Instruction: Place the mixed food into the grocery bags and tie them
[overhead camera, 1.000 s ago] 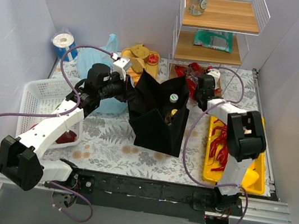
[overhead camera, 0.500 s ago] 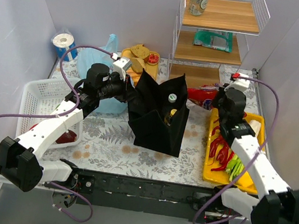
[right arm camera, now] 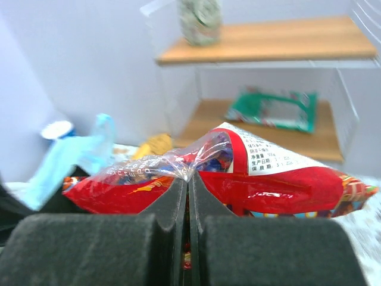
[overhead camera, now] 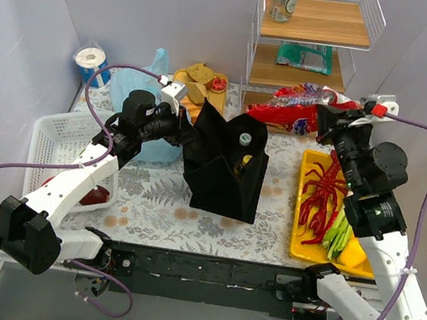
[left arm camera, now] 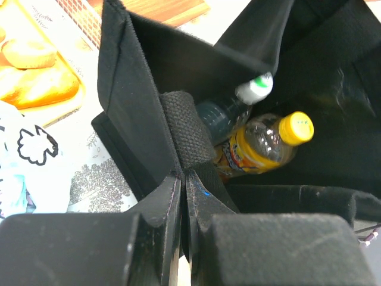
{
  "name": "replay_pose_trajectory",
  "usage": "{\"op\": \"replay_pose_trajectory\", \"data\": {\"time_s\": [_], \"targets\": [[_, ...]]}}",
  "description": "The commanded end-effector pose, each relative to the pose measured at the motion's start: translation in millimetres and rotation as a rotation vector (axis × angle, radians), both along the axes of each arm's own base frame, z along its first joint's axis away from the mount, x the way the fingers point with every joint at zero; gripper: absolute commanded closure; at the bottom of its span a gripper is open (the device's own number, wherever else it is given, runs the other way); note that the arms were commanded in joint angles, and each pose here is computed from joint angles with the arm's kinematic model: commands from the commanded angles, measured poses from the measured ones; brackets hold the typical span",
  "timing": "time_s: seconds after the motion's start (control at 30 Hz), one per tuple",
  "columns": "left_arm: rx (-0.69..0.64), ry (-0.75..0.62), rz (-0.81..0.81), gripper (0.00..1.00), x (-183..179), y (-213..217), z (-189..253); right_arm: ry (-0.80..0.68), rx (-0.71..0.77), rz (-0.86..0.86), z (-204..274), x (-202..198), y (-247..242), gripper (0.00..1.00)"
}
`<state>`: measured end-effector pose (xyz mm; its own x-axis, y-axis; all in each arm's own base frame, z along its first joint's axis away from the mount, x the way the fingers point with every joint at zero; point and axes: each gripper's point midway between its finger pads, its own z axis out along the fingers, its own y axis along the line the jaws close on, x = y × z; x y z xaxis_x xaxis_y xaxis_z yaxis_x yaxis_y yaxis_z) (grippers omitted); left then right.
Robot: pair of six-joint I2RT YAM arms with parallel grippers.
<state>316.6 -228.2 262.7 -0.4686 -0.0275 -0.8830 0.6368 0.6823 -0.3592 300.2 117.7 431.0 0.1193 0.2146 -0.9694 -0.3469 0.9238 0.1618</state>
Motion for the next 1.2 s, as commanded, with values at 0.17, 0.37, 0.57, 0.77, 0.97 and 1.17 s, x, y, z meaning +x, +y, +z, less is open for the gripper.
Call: {"op": "replay_pose_trajectory", "data": {"time_s": [0.17, 0.37, 0.57, 0.77, 0.97, 1.17], "targets": [[-0.045, -0.110, -0.004, 1.00, -0.4, 2.6, 32.2, -0.368, 0.104, 0.324, 135.4, -64.0, 43.3, 0.99], [-0.042, -0.103, -0.007, 1.00, 0.3, 1.4, 29.5, -0.311, 0.109, 0.435, 122.6, -71.3, 72.7, 0.99], [-0.043, -0.102, -0.005, 1.00, 1.0, 1.7, 29.7, -0.290, 0.095, 0.507, 119.5, -84.6, 97.5, 0.99], [-0.043, -0.108, -0.004, 1.00, -0.7, 2.4, 31.1, -0.172, 0.034, 0.448, 85.7, -67.1, 105.4, 0.99], [-0.042, -0.116, 0.006, 1.00, -0.5, 4.5, 33.4, -0.053, -0.058, 0.256, 52.8, -46.9, 79.9, 0.99], [-0.069, -0.140, -0.035, 1.00, -9.7, 1.1, 46.1, -0.014, -0.200, 0.039, 42.9, -26.9, 47.9, 0.99]]}}
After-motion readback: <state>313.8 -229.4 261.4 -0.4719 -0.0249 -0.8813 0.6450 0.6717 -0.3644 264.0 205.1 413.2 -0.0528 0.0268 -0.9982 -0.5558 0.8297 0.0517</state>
